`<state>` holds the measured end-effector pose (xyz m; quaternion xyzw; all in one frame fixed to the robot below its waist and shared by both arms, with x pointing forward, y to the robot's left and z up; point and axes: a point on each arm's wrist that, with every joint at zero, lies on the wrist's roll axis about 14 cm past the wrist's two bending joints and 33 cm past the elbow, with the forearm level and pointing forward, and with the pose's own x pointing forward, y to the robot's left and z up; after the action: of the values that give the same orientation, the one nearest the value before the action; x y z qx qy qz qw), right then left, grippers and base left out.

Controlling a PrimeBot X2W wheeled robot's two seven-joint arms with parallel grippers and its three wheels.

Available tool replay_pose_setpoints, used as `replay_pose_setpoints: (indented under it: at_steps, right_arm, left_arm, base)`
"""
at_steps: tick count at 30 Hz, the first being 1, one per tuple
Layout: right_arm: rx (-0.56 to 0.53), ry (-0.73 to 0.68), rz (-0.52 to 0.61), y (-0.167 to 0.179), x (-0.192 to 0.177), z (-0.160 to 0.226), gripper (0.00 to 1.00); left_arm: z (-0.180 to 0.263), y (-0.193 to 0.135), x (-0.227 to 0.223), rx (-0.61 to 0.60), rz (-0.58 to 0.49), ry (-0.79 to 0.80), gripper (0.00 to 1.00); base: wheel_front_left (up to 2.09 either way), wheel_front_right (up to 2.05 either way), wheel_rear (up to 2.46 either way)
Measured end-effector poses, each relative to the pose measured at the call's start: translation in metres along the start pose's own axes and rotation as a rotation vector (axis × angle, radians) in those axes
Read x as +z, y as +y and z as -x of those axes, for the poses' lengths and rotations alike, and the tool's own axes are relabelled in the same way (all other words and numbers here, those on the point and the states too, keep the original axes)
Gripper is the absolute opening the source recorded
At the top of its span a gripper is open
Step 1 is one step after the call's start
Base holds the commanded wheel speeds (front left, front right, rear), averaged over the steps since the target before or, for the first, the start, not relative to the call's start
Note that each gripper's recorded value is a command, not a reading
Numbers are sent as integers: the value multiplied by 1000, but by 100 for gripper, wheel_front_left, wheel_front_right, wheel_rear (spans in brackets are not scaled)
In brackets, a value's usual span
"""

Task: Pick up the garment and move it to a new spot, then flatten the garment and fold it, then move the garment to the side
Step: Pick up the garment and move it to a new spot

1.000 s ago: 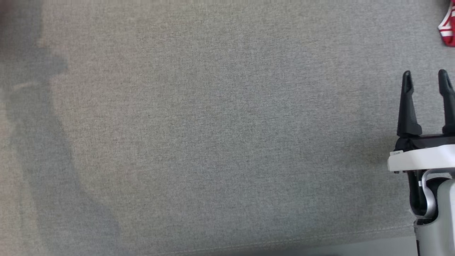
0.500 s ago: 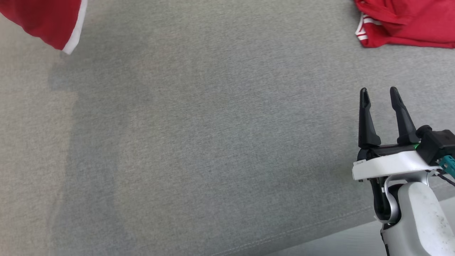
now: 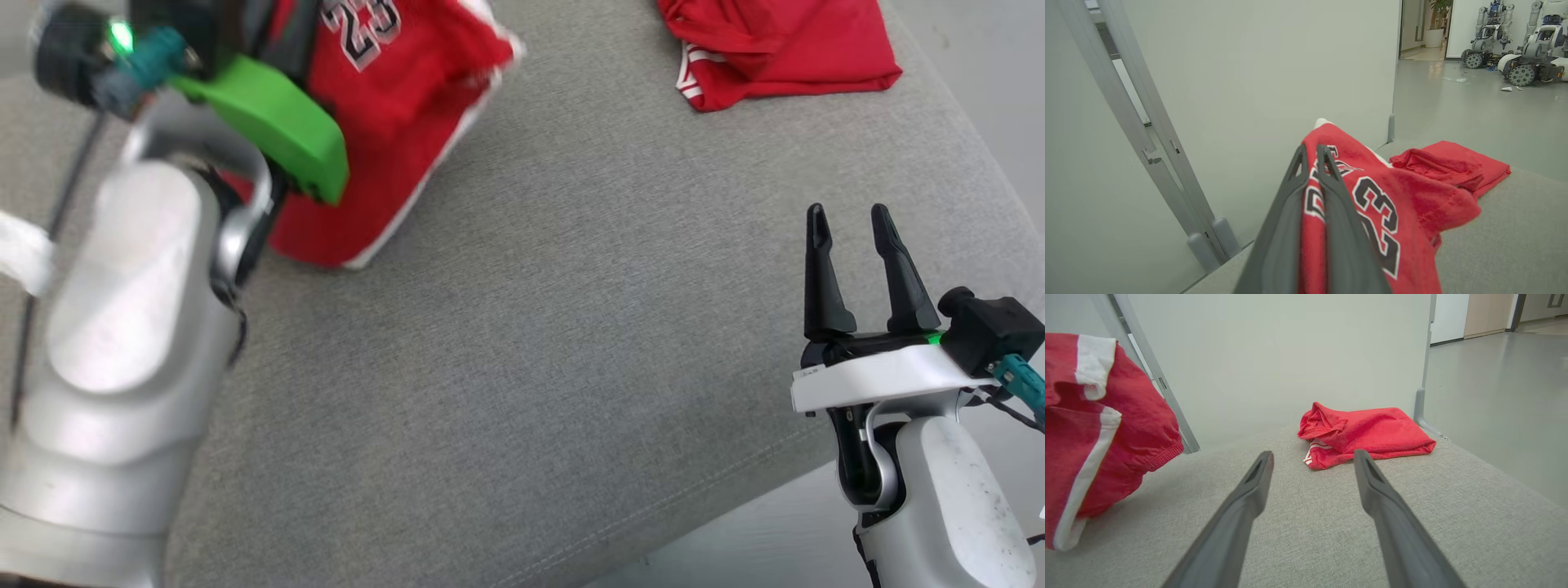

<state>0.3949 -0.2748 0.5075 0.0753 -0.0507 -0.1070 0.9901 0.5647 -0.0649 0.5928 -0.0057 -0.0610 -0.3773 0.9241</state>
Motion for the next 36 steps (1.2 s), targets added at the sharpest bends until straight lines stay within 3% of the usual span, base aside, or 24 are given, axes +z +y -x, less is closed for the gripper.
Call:
replay_pose_setpoints:
  at_steps: [10,11,12,13,24,36]
  right_arm:
    - [-17,-7,-16,-5,4,9,100]
    - [-14,-3,-18,-4,3,10,100]
    - [-9,0,-20,-2,2,11,100]
    - [-5,1,-21,-1,1,11,100]
    - [64,-20,-22,22,7,11,100]
    - [196,-47,-26,68,15,8,100]
  left_arm:
    - [55,-51,-113,1,164,238,0]
    - [62,-57,-121,-2,176,259,29]
    - [67,-62,-126,-5,184,271,82]
    - [71,-66,-128,-3,205,276,100]
    - [90,-14,-62,180,137,26,100]
    - [179,44,-38,448,51,-19,100]
  base:
    - [0,0,0]
    - [0,0,0]
    - [0,0,0]
    - [0,0,0]
    - [0,0,0]
    - [0,0,0]
